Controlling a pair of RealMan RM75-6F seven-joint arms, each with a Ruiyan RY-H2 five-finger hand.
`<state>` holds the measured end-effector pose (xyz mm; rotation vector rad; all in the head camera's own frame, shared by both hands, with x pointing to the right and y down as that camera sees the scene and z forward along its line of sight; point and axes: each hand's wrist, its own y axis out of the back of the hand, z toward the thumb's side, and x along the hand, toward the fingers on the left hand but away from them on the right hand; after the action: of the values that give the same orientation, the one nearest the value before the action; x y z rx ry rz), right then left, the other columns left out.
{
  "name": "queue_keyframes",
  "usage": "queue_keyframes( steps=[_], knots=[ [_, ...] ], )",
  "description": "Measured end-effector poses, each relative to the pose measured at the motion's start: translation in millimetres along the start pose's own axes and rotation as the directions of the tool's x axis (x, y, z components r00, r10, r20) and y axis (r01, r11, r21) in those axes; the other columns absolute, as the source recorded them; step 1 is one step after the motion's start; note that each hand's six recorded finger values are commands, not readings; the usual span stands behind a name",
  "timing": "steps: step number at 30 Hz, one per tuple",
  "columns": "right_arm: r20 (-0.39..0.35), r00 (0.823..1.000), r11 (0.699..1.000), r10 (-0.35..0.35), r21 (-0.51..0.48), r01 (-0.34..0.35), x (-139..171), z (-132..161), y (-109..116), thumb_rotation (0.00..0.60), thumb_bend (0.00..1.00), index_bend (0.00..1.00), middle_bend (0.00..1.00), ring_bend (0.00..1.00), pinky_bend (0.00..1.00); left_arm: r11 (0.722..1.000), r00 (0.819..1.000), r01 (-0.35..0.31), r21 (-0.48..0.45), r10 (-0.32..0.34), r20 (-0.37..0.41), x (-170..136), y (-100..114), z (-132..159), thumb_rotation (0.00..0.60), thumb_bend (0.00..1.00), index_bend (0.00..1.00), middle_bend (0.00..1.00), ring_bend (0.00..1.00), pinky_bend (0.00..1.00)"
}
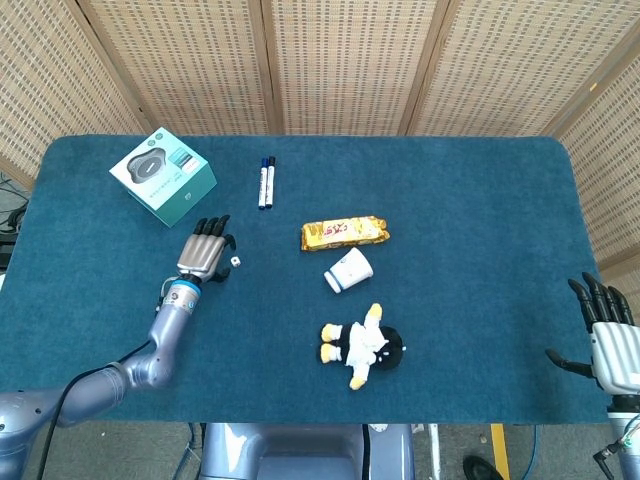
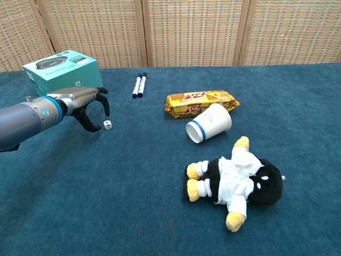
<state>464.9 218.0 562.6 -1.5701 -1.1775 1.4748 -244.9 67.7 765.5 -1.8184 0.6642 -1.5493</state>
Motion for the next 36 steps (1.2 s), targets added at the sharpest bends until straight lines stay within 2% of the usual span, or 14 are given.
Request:
queue_keyframes(
  steps=[7, 18, 24, 30, 36],
  knots=[
    [0.004, 1.000, 1.000, -0.004, -0.006, 0.005, 0.0, -1.5, 1.8, 0.600, 0.00, 0.00, 0.00, 0.00, 0.00, 1.000, 1.000, 0.010, 0.013, -0.010, -0.012, 4.2, -2.6, 6.8, 0.600, 0.36, 0.40, 0.00, 0.00, 0.00],
    [0.012, 1.000, 1.000, -0.011, -0.015, 0.011, -0.8, -4.9, 4.4, 0.600, 0.00, 0.00, 0.00, 0.00, 0.00, 1.000, 0.999, 0.023, 0.012, -0.022, -0.028, 6.8, -5.6, 12.6, 0.600, 0.38, 0.52, 0.00, 0.00, 0.00],
    [0.014, 1.000, 1.000, -0.011, -0.017, 0.011, -0.8, -5.9, 5.0, 0.600, 0.00, 0.00, 0.00, 0.00, 0.00, 1.000, 0.999, 0.010, 0.017, -0.009, -0.031, 4.8, -1.6, 11.1, 0.600, 0.39, 0.53, 0.00, 0.00, 0.00],
    [0.014, 1.000, 1.000, -0.012, -0.019, 0.012, -0.3, -6.1, 5.7, 0.600, 0.00, 0.00, 0.00, 0.00, 0.00, 1.000, 1.000, -0.028, 0.010, 0.028, 0.003, -2.7, 13.4, 16.4, 0.600, 0.39, 0.53, 0.00, 0.00, 0.00],
    [0.010, 1.000, 1.000, -0.016, -0.021, 0.016, 0.5, -5.1, 7.0, 0.600, 0.00, 0.00, 0.00, 0.00, 0.00, 0.993, 0.991, -0.104, -0.052, 0.107, 0.074, -22.6, 46.7, 26.0, 0.600, 0.38, 0.53, 0.00, 0.00, 0.00]
  ],
)
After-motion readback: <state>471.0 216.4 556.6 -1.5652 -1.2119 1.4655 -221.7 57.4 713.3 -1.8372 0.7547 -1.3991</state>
